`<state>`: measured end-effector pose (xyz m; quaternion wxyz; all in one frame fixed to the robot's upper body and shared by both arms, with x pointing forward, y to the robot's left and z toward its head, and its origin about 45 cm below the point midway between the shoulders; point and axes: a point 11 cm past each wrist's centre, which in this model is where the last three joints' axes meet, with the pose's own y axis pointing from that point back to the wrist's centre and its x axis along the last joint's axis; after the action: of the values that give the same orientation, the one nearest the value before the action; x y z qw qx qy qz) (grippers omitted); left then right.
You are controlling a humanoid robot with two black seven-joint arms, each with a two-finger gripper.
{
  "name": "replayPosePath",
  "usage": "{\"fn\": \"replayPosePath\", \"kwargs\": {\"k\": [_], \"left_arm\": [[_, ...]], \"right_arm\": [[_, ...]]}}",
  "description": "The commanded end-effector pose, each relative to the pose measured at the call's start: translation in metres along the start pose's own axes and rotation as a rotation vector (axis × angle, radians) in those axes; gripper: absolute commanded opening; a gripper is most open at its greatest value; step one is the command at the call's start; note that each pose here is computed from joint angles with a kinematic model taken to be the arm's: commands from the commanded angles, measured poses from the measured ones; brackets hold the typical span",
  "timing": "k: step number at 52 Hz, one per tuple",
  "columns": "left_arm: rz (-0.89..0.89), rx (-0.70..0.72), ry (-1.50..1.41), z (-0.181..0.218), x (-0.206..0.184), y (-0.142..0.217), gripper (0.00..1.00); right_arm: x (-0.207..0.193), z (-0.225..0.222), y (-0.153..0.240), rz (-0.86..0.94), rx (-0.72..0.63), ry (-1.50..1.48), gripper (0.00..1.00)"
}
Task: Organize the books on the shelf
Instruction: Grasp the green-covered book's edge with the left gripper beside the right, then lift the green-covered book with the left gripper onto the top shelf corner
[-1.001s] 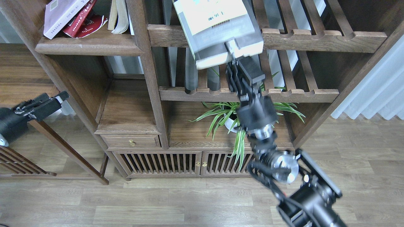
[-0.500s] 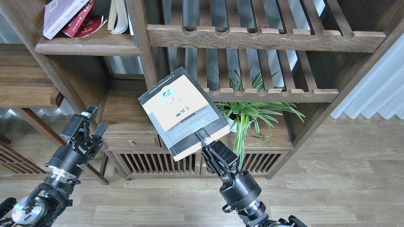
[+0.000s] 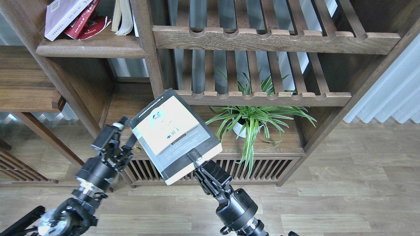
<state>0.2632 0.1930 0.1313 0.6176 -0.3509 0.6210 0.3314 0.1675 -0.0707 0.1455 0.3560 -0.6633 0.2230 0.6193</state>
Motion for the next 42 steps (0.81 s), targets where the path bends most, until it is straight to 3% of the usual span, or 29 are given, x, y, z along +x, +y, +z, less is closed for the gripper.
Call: {"fn": "replayPosePath", "kwargs": {"k": [1, 3, 6, 8, 9, 11, 13, 17, 18, 19, 20, 23, 34, 42], "left_arm": [[-0.01, 0.051, 0.019, -0.023, 0.001, -0.008, 0.74], [-0.007, 0.058, 0.023, -0.026, 0.002, -0.008, 0.71], [0.001, 0.074, 0.029, -0.032, 0.005, -0.006, 0.58], [0.006, 0.065, 0.034, -0.032, 0.007, -0.006, 0.4], [0.006, 0.065, 0.036, -0.032, 0.007, -0.005, 0.37], [0.012, 0.048, 0.043, -0.03, 0.009, -0.003, 0.18], [0.008, 0.037, 0.045, -0.028, 0.008, -0.004, 0.06], [-0.001, 0.043, 0.043, -0.027, 0.005, -0.006, 0.05], [-0.003, 0.042, 0.037, -0.025, 0.004, -0.006, 0.05], [-0.001, 0.042, 0.029, -0.023, 0.004, -0.006, 0.05], [-0.002, 0.04, 0.025, -0.021, 0.004, -0.006, 0.05], [0.011, 0.028, -0.014, -0.005, 0.003, 0.0, 0.04], [0.141, -0.013, -0.247, 0.078, -0.003, 0.054, 0.02], [0.207, -0.062, -0.479, 0.15, -0.041, 0.085, 0.02]], "right_arm": [[0.001, 0.001, 0.001, 0.004, -0.007, -0.001, 0.06], [0.001, 0.001, 0.001, 0.005, -0.007, -0.002, 0.06], [0.001, 0.002, 0.001, 0.005, -0.008, -0.002, 0.06], [0.002, 0.002, 0.001, 0.006, -0.008, -0.002, 0.06], [0.002, 0.002, 0.002, 0.006, -0.008, -0.002, 0.06], [0.002, 0.002, 0.002, 0.008, -0.009, -0.001, 0.06], [0.002, 0.002, 0.002, 0.008, -0.009, -0.001, 0.06], [0.002, 0.002, 0.002, 0.008, -0.01, 0.001, 0.1], [0.003, 0.002, 0.002, 0.01, -0.012, 0.004, 0.17], [0.003, 0.002, 0.002, 0.009, -0.018, 0.011, 0.32], [0.003, 0.002, 0.002, 0.01, -0.024, 0.019, 0.41], [0.001, 0.001, 0.0, 0.002, -0.043, 0.069, 0.97], [-0.003, -0.04, -0.001, -0.004, 0.063, 0.135, 1.0], [0.001, -0.069, 0.005, 0.017, 0.143, 0.172, 1.0]]}}
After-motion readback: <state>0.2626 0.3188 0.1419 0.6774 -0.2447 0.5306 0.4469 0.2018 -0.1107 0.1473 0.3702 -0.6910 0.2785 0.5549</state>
